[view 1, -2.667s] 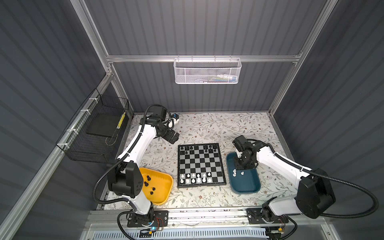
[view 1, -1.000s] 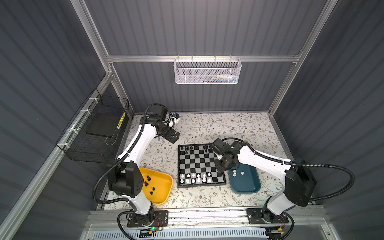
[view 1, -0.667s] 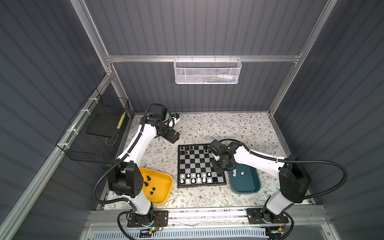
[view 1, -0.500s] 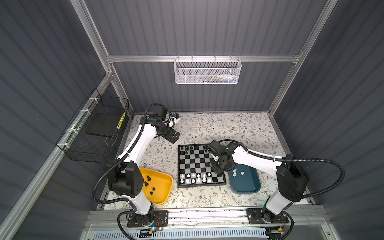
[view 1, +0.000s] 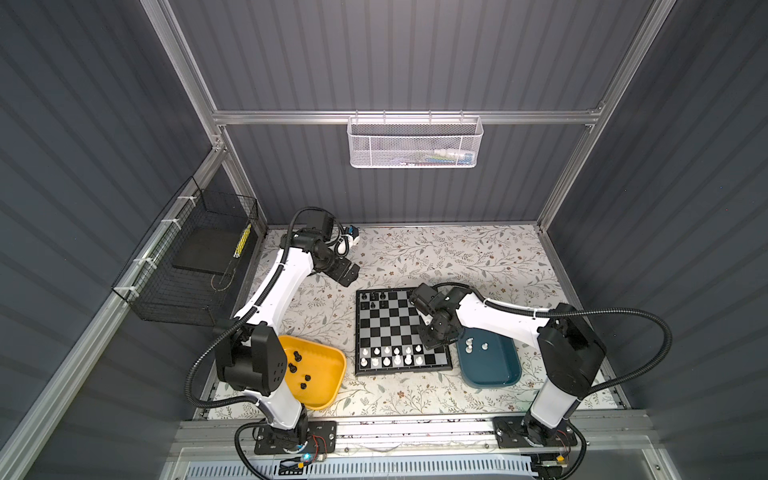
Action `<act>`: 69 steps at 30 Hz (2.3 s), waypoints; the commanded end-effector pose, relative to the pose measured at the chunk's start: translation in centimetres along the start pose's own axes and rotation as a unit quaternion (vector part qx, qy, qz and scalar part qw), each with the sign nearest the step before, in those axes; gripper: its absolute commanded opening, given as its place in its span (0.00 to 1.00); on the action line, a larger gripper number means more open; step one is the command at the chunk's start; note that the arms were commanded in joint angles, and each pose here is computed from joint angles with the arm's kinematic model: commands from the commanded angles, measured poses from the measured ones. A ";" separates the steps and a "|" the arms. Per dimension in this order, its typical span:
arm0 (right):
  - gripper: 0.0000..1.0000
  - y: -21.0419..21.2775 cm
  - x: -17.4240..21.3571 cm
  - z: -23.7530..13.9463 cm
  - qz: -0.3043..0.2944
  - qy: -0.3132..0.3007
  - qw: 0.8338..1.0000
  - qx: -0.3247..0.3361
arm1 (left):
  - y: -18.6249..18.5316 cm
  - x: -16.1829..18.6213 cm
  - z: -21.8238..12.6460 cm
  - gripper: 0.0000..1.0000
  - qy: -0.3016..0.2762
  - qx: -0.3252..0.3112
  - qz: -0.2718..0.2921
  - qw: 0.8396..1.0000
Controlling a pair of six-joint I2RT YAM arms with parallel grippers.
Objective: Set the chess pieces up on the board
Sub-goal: 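Lower the white pawn onto the square beside the white pawn row, then open the right gripper and move it back over the teal tray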
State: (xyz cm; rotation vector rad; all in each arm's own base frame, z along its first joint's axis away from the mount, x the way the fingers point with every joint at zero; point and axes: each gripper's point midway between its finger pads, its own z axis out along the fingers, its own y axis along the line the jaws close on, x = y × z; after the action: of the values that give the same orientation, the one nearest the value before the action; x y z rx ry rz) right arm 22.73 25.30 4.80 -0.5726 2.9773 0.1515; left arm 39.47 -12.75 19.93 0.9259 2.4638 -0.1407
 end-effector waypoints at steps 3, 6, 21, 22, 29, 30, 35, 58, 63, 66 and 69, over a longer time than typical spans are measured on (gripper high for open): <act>0.10 0.6 0.0 0.3 -0.005 0.007 1.000 -0.008 | -0.7 0.2 -0.6 1.00 0.000 0.009 0.002 1.000; 0.10 0.7 0.0 0.4 -0.006 0.006 1.000 -0.008 | -0.7 0.1 -0.6 1.00 0.000 0.009 0.002 1.000; 0.13 0.8 0.2 1.0 -0.009 0.014 1.000 -0.004 | -0.8 0.3 -0.4 1.00 0.002 0.011 0.000 1.000; 0.13 0.8 0.3 1.0 -0.010 0.015 1.000 -0.003 | -0.8 0.3 -0.4 0.99 0.002 0.011 0.001 1.000; 0.18 0.8 0.2 0.9 -0.012 0.012 1.000 0.001 | -0.7 0.4 -0.5 1.00 0.002 0.008 0.003 1.000; 0.19 0.7 0.2 0.9 -0.012 0.012 1.000 0.002 | -0.8 0.4 -0.5 0.99 0.003 0.008 0.003 1.000; 0.21 0.8 0.1 0.7 -0.014 0.008 1.000 0.004 | -0.7 0.4 -0.6 1.00 0.001 0.007 0.003 1.000; 0.29 0.6 -0.5 -1.7 -0.018 -0.017 1.000 0.014 | -0.6 0.3 -0.6 1.00 0.002 0.004 0.003 1.000; 0.29 1.1 -0.9 -3.0 -0.018 -0.034 0.999 -0.002 | -0.4 0.5 -0.6 0.99 0.006 -0.001 0.006 1.000; 0.29 1.4 -1.2 -4.0 -0.019 -0.043 0.999 -0.011 | -0.4 0.5 -0.7 1.00 0.006 -0.003 0.007 1.000; 0.29 1.2 -1.4 -5.2 -0.020 -0.056 0.998 -0.008 | -0.3 0.5 -0.8 0.99 0.006 -0.007 0.008 1.000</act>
State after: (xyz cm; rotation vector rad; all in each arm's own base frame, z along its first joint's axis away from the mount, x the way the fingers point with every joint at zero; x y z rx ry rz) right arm 23.22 26.53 8.55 -0.5982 2.8799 0.2036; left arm 39.43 -12.53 19.69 0.9247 2.4725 -0.1257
